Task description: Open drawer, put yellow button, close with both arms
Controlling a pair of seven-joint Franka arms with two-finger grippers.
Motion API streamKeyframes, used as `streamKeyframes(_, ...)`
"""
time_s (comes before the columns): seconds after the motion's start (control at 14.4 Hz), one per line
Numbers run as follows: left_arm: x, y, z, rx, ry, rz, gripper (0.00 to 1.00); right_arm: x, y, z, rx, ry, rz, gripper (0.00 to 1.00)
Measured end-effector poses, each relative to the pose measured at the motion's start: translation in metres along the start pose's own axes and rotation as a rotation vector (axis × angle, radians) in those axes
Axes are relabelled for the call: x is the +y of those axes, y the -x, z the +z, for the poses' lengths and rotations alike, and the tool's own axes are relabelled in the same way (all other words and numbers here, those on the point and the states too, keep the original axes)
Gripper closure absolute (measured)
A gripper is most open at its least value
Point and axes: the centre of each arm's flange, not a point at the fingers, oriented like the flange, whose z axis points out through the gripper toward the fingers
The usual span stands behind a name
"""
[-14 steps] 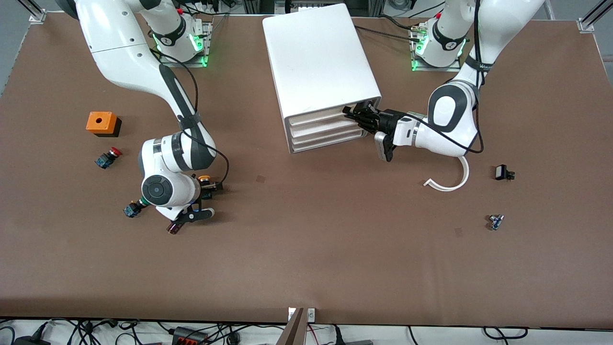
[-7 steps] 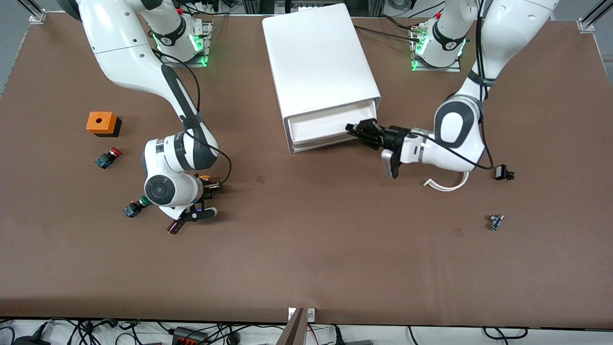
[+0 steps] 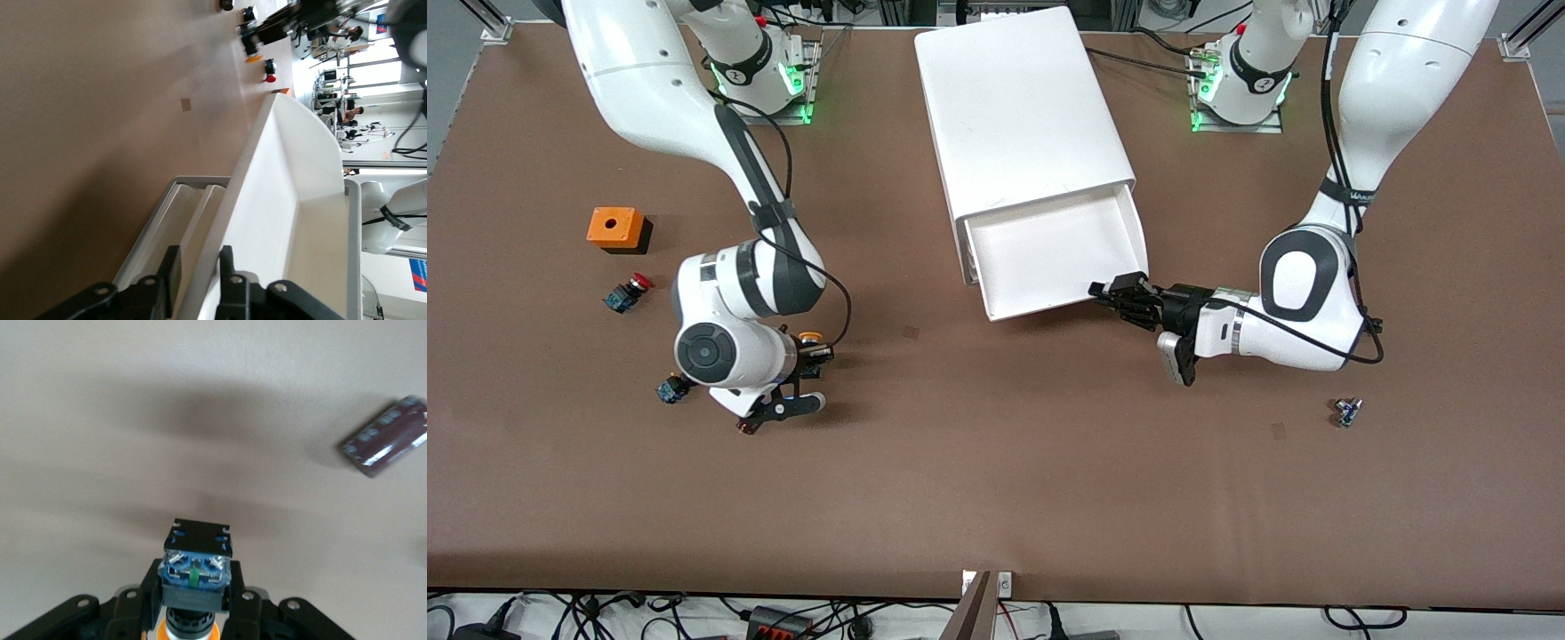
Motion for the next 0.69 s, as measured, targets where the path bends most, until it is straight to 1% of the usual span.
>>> streamKeyframes(0.07,-0.001,0.000,-0.002,-0.011,-0.020,-0.006,0.59,-0.007,0.001,-0.037,0.013,-0.004,-0.012,0.59)
streamKeyframes(0.14,-0.002,0.001,-0.006,-0.027,-0.046,-0.019,0.48,-0.016,0.003,-0.072,0.033,-0.007,-0.026,0.59)
streamKeyframes(0.21,-0.001,0.001,-0.013,-0.052,-0.083,-0.043,0.39,-0.026,0.007,-0.101,0.055,-0.010,-0.043,0.59)
streamKeyframes(0.35,0.017,-0.003,-0.041,-0.128,-0.196,-0.116,0.17,-0.056,0.013,-0.138,0.103,-0.012,-0.087,0.59)
streamKeyframes(0.42,0.031,-0.004,-0.059,-0.169,-0.271,-0.167,0.08,-0.076,0.016,-0.149,0.129,-0.011,-0.116,0.59)
streamKeyframes(0.49,0.047,-0.006,-0.077,-0.196,-0.357,-0.227,0.01,-0.099,0.020,-0.161,0.157,-0.011,-0.148,0.59)
streamKeyframes(0.56,0.062,-0.008,-0.093,-0.209,-0.447,-0.292,0.00,-0.123,0.025,-0.174,0.191,-0.012,-0.180,0.59)
streamKeyframes(0.69,0.086,-0.008,-0.117,-0.204,-0.636,-0.405,0.00,-0.167,0.037,-0.193,0.252,-0.027,-0.227,0.59)
